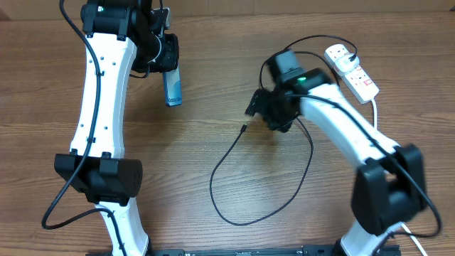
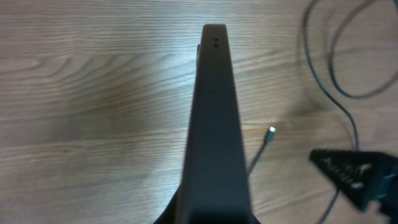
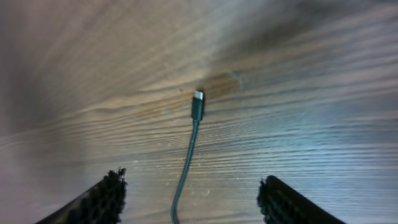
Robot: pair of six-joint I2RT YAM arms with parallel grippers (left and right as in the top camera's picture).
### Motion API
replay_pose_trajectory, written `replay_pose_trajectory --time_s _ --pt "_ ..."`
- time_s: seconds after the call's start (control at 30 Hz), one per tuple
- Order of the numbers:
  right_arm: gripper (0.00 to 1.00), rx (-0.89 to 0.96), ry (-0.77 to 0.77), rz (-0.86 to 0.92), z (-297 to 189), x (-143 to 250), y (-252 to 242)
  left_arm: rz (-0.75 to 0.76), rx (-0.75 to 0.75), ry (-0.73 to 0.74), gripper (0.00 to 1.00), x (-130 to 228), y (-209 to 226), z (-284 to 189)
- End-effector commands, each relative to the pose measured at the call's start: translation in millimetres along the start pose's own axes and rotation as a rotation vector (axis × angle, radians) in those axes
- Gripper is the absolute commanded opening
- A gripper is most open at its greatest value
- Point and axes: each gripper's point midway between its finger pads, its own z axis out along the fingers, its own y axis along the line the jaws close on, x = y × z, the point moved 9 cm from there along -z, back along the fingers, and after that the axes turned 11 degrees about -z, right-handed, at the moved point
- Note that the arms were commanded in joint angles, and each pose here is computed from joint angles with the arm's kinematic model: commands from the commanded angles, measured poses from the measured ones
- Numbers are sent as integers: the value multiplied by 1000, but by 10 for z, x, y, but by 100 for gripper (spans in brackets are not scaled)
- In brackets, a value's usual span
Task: Plug charger to phone and switch on socket
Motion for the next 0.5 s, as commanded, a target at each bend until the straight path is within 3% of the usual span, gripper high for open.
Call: replay_pose_trajectory --time_s 0.0,0.07,0.27,0.47 --pt "64 107 19 41 298 67 20 -78 -78 -24 4 -9 67 0" --pt "57 138 35 62 433 97 24 -78 -80 -20 4 -1 70 0" --pt "51 154 33 82 649 164 131 -79 -80 -18 4 1 70 0" --pt "50 206 -38 45 718 227 240 -79 -80 -18 4 2 70 0"
